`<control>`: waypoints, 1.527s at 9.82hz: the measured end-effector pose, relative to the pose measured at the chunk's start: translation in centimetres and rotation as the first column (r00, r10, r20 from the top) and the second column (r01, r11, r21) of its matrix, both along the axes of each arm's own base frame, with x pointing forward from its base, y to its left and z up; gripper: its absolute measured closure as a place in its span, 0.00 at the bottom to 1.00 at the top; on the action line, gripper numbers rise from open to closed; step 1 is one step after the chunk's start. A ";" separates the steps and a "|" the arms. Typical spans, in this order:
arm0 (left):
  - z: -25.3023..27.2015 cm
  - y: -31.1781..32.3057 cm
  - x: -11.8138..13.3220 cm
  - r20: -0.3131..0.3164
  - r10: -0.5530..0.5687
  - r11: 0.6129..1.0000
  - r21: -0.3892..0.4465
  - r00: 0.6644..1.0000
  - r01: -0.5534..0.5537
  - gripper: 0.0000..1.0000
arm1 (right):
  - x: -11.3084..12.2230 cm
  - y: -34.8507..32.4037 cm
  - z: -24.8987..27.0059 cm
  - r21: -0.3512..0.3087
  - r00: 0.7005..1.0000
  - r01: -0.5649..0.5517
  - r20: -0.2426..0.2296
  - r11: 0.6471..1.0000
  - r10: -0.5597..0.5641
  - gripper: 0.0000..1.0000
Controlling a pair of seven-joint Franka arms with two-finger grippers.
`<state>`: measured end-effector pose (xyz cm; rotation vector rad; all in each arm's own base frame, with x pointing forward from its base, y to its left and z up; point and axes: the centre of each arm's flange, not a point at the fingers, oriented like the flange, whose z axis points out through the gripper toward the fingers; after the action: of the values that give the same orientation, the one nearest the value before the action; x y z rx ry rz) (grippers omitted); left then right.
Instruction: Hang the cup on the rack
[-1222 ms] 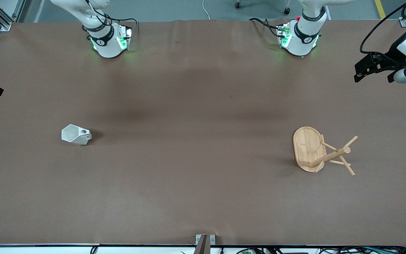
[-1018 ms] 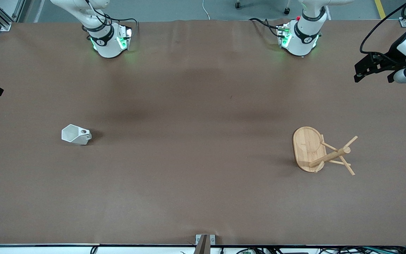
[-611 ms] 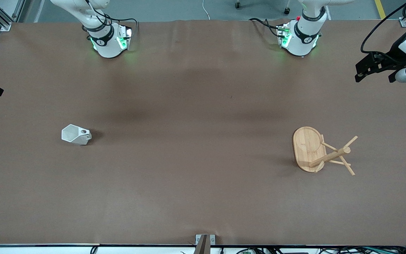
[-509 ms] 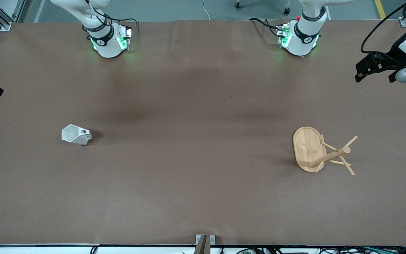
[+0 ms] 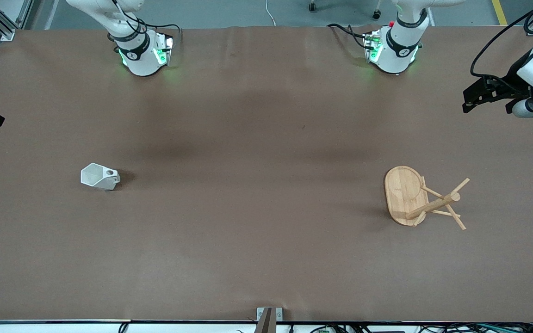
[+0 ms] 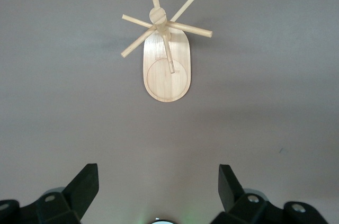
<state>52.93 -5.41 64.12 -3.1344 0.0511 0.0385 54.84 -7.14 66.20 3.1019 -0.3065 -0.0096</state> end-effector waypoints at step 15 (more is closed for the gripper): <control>-0.1 -0.1 0.1 -0.003 -0.002 1.000 0.000 1.000 0.002 0.00 | -0.2 -1.5 0.0 0.061 0.999 0.032 0.008 0.998 -0.033 0.00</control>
<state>53.00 -5.51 63.99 -3.1343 0.0540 0.0426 54.66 -8.60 66.15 3.1577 -0.3639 -0.0061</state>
